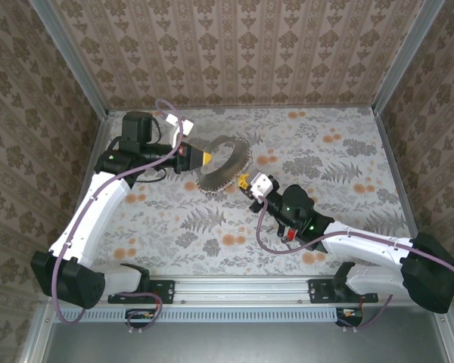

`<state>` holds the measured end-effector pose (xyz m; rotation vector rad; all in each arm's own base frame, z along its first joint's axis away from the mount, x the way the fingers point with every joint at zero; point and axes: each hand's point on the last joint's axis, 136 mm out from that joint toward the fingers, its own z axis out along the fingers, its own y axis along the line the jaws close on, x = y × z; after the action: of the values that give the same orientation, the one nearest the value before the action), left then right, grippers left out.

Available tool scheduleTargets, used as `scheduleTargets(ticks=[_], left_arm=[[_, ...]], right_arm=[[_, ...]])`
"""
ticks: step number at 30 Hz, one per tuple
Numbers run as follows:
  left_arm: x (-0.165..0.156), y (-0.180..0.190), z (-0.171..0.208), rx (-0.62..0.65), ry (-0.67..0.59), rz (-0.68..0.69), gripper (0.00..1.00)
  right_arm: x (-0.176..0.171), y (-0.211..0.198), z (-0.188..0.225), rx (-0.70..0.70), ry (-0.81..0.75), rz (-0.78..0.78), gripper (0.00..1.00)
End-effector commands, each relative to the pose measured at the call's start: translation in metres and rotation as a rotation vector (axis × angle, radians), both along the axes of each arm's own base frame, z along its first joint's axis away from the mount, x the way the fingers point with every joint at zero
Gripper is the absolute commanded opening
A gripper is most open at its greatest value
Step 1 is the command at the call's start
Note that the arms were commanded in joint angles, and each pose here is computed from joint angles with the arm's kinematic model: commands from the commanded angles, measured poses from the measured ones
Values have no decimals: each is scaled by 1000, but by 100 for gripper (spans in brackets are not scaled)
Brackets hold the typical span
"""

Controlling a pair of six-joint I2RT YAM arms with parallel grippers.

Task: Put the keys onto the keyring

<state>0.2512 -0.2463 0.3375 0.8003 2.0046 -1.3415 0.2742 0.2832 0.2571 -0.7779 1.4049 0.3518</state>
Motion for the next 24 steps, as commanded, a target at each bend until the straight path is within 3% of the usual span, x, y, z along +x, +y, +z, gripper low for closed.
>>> scheduleTargets(ticks=[1,24], left_arm=[[-17,-5,24,-48,-55,-83,0],[-21,-8,28,-43,-69,-96,0]], right_arm=[[1,4,21,50,-41,11,4],[5,0,23,50,-72,-25,14]])
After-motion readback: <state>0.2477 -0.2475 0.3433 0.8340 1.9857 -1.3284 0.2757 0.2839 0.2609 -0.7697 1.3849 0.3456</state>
